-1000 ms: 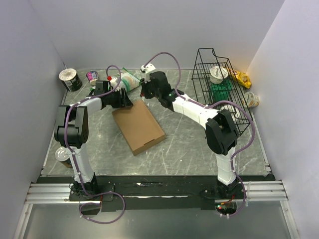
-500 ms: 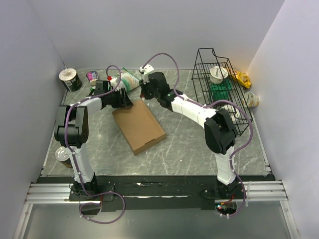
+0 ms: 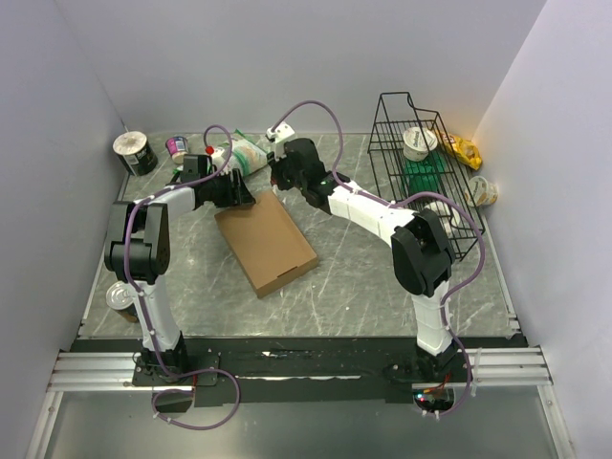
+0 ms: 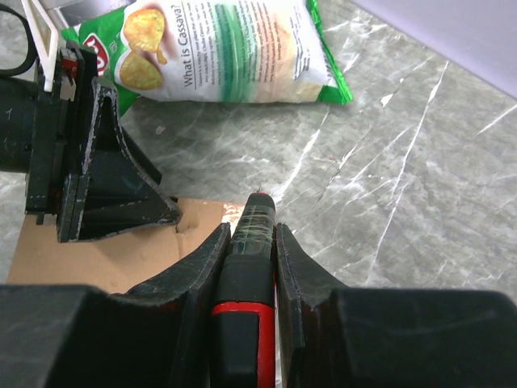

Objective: Unpack the express box

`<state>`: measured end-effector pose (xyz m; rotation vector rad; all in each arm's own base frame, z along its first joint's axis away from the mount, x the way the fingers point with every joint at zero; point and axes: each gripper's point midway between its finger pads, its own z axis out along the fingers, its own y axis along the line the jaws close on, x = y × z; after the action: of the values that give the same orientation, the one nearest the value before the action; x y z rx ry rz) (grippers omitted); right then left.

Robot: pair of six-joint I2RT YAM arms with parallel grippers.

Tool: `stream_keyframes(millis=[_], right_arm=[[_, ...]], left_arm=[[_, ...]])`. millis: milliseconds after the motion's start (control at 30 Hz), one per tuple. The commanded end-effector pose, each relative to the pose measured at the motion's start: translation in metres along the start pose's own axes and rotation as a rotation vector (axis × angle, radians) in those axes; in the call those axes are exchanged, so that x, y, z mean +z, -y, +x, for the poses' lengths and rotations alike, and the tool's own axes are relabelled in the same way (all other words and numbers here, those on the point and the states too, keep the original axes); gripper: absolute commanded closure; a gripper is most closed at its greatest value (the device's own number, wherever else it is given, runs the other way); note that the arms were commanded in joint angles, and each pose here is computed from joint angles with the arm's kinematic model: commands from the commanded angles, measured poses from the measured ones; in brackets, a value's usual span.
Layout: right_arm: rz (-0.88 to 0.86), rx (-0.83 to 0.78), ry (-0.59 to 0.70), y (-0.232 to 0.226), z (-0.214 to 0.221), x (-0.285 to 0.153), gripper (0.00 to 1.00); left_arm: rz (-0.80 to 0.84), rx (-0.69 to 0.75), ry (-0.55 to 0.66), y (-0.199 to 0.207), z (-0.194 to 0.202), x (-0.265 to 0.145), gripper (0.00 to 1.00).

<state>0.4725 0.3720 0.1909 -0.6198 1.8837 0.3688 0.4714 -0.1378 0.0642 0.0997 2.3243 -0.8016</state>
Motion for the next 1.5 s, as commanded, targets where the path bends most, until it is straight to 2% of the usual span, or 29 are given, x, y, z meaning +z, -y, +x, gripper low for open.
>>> stream_keyframes(millis=[0,367,1467], right_arm=[[0.015,-0.003,0.131,0.0,-0.047,-0.006,1.0],[-0.026,0.034,0.092,-0.007,-0.035,-0.004,1.0],[-0.013,-0.014,0.071,-0.003,-0.026,0.001,1.0]], left_arm=[[-0.102,-0.021,-0.032,-0.028,0.013,0.008,0.36],[-0.103,-0.025,-0.033,-0.029,0.014,0.008,0.36],[-0.106,-0.039,-0.05,-0.031,0.018,0.01,0.36]])
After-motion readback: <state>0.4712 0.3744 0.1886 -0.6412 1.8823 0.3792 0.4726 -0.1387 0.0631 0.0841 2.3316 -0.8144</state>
